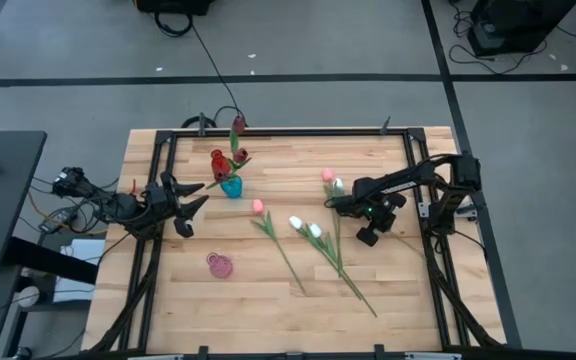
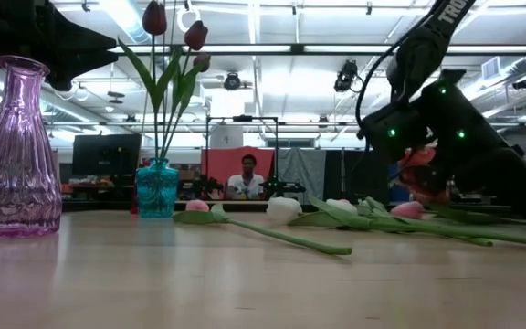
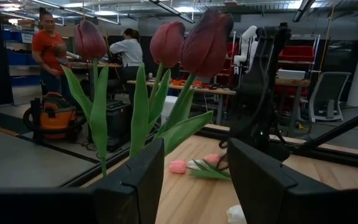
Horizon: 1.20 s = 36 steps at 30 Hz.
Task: Sort flowers into vase by color
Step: Put the right pink flower into the purple vase
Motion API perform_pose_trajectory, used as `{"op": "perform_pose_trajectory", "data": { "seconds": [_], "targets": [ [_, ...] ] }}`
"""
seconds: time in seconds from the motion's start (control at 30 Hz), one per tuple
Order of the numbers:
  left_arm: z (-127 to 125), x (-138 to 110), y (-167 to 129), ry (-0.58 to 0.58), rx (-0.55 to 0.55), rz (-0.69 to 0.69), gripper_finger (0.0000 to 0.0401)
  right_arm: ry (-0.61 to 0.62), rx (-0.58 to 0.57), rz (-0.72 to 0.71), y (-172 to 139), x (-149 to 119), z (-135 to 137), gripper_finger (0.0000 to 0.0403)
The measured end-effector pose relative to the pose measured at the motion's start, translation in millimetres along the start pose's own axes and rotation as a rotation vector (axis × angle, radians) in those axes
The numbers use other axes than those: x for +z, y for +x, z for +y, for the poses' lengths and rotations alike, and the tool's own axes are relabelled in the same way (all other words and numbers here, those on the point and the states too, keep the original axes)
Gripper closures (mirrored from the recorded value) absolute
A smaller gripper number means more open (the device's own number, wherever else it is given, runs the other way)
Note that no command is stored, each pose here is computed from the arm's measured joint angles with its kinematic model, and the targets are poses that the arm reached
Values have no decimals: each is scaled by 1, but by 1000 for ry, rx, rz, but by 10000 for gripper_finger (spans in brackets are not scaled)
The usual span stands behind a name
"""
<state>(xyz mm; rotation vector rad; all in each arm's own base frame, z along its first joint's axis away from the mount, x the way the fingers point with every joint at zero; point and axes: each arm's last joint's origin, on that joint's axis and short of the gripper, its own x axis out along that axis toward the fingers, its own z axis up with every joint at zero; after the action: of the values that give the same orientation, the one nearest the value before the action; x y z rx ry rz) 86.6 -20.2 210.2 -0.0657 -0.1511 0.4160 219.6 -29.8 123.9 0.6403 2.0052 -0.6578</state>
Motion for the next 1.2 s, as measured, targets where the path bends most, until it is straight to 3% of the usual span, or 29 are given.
{"op": "perform_pose_trajectory", "data": {
  "seconds": [0.07, 0.3, 0.5, 0.67, 0.87, 1.07, 1.2],
  "targets": [
    [0, 0, 0, 0, 0, 0, 219, 11, -24, -68, -15, -5, 0, 398],
    [0, 0, 0, -3, 0, -3, 219, 41, 62, -289, -53, -29, 0, 400],
    [0, 0, 0, -4, 0, -3, 219, -18, 215, -699, -82, -33, 14, 401],
    [0, 0, 0, -4, 0, -3, 219, -110, 368, -1083, -112, -16, 32, 402],
    [0, 0, 0, -3, 0, -2, 219, -266, 524, -1441, -142, 19, 49, 402],
    [0, -2, 0, 21, -1, 17, 219, -438, 749, -1640, -150, 54, 63, 402],
    [0, -3, 0, 35, 4, 21, 219, -509, 844, -1710, -151, 53, 77, 402]
  ]
}}
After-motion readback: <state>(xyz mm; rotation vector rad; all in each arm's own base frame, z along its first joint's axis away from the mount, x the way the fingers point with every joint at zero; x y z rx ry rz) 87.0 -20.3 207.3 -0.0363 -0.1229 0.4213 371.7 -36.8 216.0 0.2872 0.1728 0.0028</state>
